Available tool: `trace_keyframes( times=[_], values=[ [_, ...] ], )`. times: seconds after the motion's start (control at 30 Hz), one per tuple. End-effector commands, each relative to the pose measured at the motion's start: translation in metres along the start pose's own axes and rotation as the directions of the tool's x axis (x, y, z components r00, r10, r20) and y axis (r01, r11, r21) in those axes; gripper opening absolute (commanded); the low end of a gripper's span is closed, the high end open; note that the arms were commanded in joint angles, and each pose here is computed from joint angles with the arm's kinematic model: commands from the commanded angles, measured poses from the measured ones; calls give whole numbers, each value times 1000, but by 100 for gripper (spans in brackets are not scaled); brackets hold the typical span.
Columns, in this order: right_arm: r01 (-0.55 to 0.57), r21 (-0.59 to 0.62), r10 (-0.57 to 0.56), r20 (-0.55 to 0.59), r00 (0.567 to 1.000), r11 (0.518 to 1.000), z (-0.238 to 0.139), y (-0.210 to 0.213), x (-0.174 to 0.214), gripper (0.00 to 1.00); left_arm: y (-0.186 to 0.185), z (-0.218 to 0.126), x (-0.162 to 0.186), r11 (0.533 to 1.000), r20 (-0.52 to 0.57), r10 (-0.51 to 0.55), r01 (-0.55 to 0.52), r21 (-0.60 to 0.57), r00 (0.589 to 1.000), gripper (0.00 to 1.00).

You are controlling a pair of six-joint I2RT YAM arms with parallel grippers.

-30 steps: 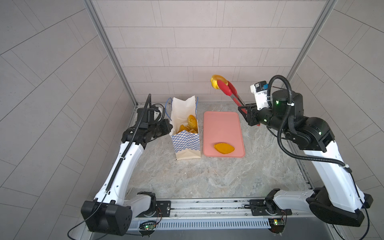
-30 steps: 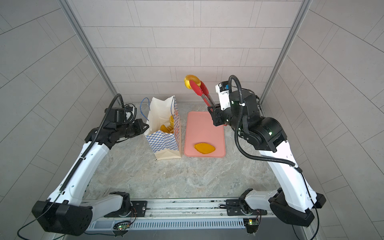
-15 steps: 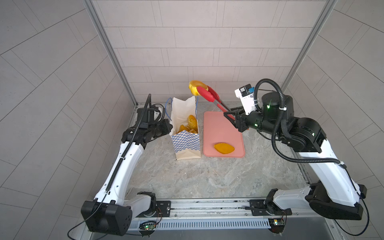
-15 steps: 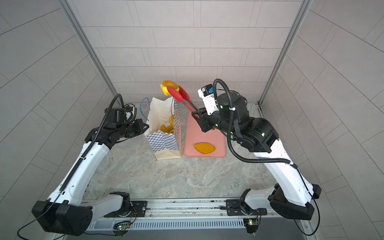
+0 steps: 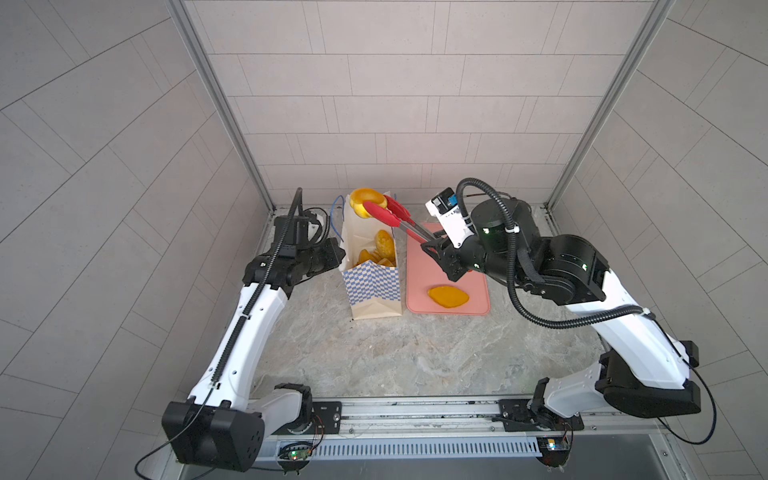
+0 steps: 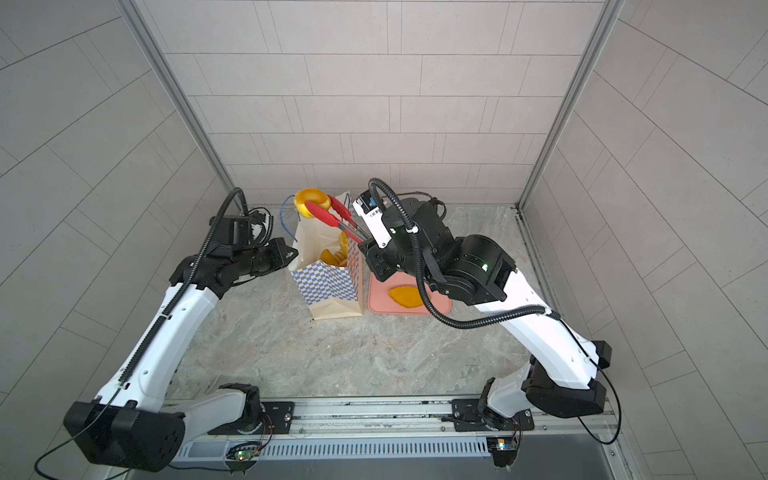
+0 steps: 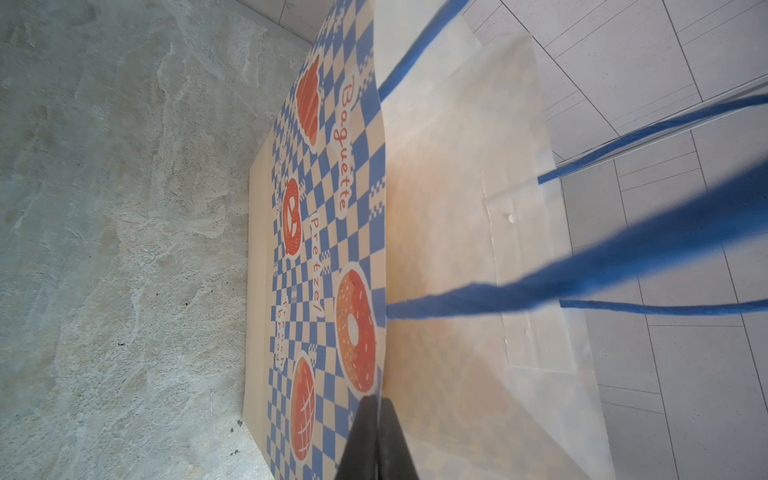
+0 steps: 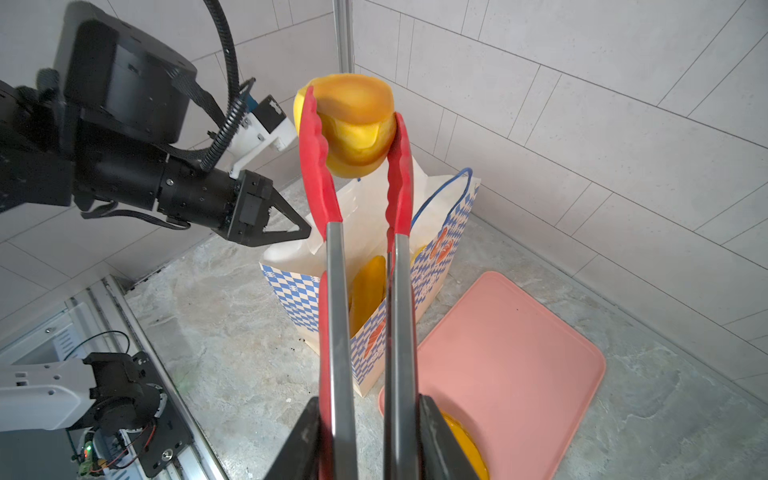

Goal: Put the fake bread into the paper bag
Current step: 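Carry the cup bun over the bag and release it with the right tongs, then withdraw the empty right tongs from the bag toward the flat orange bun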

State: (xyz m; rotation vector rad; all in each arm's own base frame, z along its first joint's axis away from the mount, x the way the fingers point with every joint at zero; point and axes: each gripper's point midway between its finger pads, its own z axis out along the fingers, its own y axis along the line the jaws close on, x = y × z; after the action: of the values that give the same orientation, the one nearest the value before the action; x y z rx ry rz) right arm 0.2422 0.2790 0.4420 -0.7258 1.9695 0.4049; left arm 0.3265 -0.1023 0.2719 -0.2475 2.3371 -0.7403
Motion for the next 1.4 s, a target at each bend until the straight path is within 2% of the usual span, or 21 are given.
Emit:
trace_keyframes(
  times=[0.0, 0.33, 0.6, 1.0, 1.37],
  values=[
    [37, 54, -37, 5, 999, 998, 0, -4, -3, 34, -6, -7, -2, 1000, 19, 13, -13, 17, 1000, 0],
    [112, 93, -101, -111, 989, 989, 25, 2, 29, 35, -6, -8, -1, 1000, 19, 16, -16, 14, 1000, 0],
    [127, 91, -113, -148, 982, 988, 32, 5, 42, 39, -5, -7, 0, 1000, 18, 15, -15, 14, 1000, 0],
    [113, 66, -104, -120, 987, 991, 28, 11, 35, 50, -6, -8, 0, 1000, 20, 17, -17, 16, 1000, 0],
    [81, 35, -79, -55, 995, 996, 11, 15, 18, 50, -5, -7, 0, 1000, 19, 16, -16, 12, 1000, 0]
  ],
)
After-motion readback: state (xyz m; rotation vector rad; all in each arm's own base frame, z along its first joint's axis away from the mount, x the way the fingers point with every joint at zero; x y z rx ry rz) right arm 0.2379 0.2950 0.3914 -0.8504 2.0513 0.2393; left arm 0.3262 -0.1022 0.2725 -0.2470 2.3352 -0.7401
